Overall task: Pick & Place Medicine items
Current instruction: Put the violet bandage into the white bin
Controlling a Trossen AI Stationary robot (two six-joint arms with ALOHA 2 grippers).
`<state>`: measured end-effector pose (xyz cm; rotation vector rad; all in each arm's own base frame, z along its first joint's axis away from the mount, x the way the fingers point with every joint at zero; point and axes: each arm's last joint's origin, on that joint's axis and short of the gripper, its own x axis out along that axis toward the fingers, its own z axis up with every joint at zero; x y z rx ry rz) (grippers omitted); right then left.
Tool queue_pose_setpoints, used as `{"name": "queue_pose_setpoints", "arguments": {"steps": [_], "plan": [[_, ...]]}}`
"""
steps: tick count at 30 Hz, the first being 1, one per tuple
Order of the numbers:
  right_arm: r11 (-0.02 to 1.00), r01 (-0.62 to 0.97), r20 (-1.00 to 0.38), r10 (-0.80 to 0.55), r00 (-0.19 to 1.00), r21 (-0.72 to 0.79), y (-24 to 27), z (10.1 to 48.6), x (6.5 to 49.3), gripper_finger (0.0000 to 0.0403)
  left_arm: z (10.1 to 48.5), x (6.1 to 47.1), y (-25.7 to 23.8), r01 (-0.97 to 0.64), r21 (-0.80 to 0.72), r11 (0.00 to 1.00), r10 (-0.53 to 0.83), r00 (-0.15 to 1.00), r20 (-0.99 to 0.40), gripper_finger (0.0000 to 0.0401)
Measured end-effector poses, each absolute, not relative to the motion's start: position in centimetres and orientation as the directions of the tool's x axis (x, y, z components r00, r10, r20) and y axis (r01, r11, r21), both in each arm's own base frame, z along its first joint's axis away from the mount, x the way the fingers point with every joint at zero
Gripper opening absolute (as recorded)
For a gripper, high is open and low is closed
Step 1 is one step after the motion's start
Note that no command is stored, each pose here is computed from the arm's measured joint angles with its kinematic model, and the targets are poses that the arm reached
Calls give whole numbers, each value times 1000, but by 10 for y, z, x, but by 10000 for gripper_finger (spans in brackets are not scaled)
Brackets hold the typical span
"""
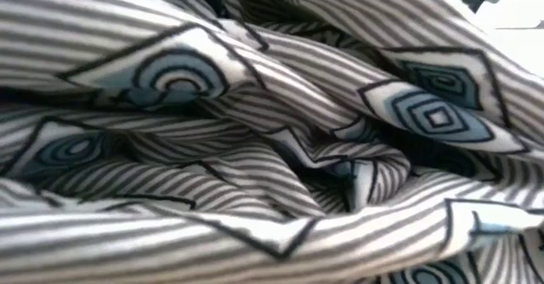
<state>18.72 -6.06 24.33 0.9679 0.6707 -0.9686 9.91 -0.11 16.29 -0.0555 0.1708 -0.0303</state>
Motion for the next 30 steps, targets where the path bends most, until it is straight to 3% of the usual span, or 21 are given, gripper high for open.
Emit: {"name": "queue_pose_setpoints", "arguments": {"steps": [3, 17, 22, 30], "plan": [[286, 875, -825, -314, 470, 390, -38, 243, 194, 311, 163, 99, -1, 25, -58, 998, -35, 985, -169, 21], [339, 790, -762, -246, 599, 512, 65, 241, 190, 323, 163, 99, -1, 25, -58, 998, -34, 985, -169, 21], [292, 807, -782, -227, 580, 514, 92, 230, 197, 323, 163, 99, -1, 25, -58, 998, -34, 985, -169, 21], [320, 828, -816, -216, 536, 460, 143, 231, 240, 326, 163, 99, -1, 25, -58, 998, -35, 985, -169, 21]]}}
